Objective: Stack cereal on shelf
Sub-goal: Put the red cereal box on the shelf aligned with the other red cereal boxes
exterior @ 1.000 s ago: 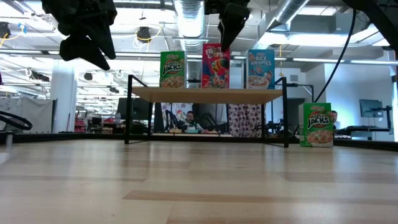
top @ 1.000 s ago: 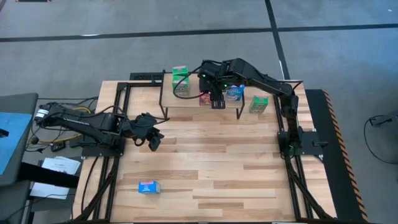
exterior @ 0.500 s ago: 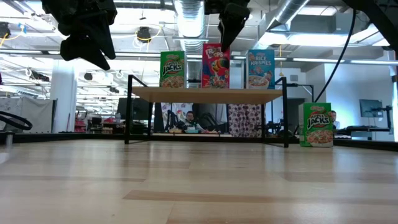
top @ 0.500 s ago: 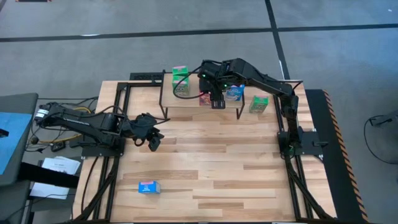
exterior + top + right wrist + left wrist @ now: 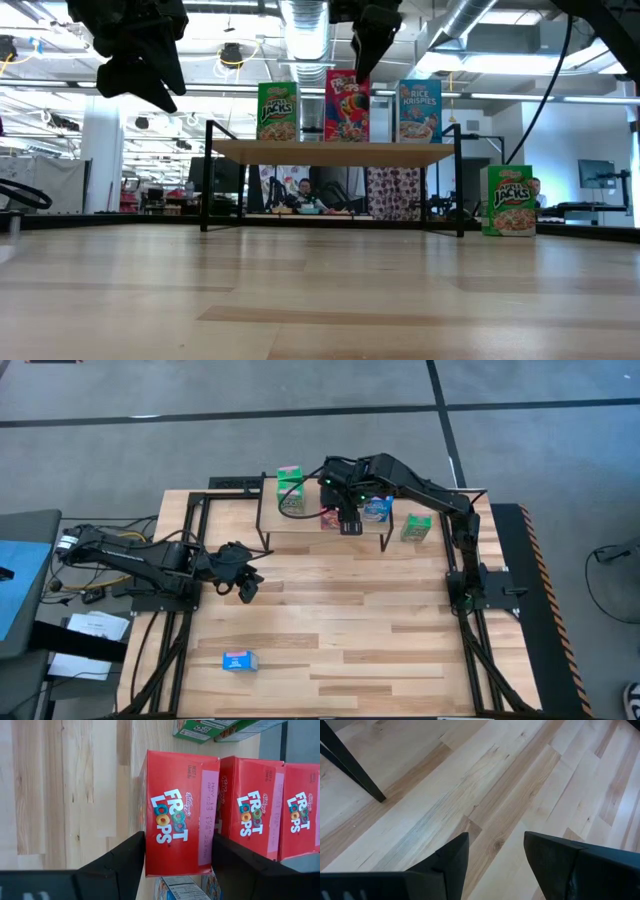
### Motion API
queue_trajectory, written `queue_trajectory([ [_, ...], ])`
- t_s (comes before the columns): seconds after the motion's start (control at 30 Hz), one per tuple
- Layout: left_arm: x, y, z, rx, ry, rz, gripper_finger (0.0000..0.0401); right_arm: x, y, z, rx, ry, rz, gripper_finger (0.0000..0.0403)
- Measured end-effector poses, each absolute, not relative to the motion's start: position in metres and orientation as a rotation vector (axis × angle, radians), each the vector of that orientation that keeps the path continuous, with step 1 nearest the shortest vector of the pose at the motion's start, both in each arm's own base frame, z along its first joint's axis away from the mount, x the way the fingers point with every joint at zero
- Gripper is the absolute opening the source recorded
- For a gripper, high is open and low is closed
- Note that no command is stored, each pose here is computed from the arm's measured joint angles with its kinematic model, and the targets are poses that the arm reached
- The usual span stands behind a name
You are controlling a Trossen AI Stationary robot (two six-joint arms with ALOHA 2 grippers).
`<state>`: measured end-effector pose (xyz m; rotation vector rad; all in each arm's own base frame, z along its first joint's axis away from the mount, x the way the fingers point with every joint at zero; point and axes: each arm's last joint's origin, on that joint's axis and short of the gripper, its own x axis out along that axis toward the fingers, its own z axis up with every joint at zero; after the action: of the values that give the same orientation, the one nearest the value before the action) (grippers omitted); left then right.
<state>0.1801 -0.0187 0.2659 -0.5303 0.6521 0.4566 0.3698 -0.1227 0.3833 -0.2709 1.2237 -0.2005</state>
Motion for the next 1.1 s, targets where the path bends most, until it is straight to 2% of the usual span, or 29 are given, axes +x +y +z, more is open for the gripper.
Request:
queue_trajectory([
  [1.1,0.1801,-0.0186,0.2659,-0.53,0.652,0.458,0.0179,0.3683,-0.1284,0.3837,-0.257,1.215,-0.194,0.0241],
])
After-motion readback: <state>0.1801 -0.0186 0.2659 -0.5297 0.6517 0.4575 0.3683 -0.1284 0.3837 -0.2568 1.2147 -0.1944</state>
